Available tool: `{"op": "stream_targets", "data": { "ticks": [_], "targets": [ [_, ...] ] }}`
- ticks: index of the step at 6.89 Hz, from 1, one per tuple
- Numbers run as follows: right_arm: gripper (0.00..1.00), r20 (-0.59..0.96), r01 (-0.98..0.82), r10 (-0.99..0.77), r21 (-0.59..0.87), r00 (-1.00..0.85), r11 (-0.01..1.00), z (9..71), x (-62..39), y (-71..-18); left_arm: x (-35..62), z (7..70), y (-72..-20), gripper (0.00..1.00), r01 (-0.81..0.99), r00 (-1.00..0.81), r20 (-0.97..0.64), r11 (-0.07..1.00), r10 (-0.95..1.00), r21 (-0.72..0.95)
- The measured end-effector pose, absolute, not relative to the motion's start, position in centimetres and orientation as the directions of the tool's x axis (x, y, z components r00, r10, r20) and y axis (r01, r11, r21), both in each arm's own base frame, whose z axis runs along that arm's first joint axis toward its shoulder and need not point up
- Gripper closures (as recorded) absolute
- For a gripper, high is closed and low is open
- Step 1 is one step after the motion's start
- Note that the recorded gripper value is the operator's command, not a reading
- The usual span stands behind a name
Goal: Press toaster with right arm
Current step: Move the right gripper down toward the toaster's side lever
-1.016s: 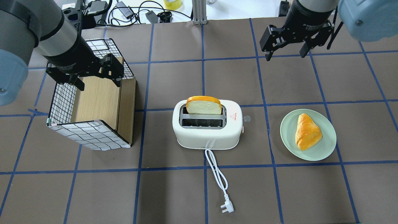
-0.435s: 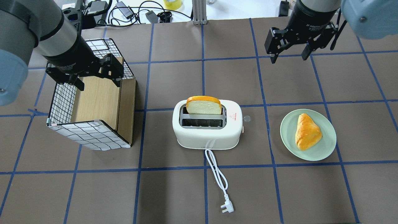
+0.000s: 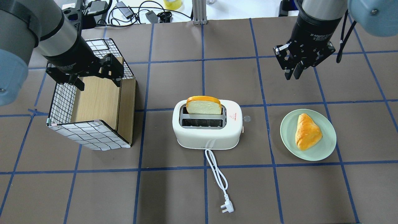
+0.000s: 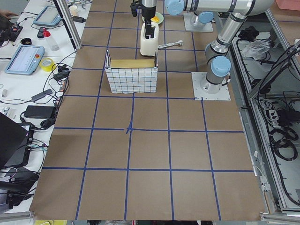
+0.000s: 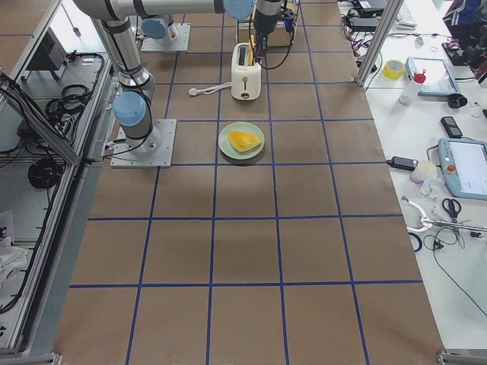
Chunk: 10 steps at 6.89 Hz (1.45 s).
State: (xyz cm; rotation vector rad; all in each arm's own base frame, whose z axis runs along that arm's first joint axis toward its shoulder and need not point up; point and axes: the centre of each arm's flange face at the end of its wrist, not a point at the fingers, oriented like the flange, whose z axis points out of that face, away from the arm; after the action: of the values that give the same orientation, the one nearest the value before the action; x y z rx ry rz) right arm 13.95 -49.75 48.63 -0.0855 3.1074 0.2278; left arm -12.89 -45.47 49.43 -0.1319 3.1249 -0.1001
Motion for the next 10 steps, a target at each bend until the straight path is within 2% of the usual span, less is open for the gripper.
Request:
{"op": "stream_targets", "data": {
  "ticks": [3,5,7,10],
  "targets": [
    [1.0,-0.224,-0.044,0.006,0.216,-0.975,0.976,46.2,14.9,-49.4,-12.9,49.4,-45.5,0.0,-0.084,-0.996,-0.01,0.994,-0.085,-0.064],
    [1.0,-0.308,-0.034,0.034,0.214,-0.951,0.976,42.4,14.9,-49.4,-12.9,49.4,-45.5,0.0,-0.084,-0.996,-0.01,0.994,-0.085,-0.064],
    [1.0,-0.316,0.004,0.071,0.209,-0.946,0.978,38.4,15.1,-48.9,-12.9,49.4,-45.5,0.0,-0.084,-0.996,-0.01,0.994,-0.085,-0.064],
    [1.0,-0.284,0.167,0.221,0.202,-0.933,0.965,34.9,15.4,-47.4,-12.9,49.4,-45.5,0.0,-0.084,-0.996,-0.01,0.994,-0.085,-0.064]
  ]
}}
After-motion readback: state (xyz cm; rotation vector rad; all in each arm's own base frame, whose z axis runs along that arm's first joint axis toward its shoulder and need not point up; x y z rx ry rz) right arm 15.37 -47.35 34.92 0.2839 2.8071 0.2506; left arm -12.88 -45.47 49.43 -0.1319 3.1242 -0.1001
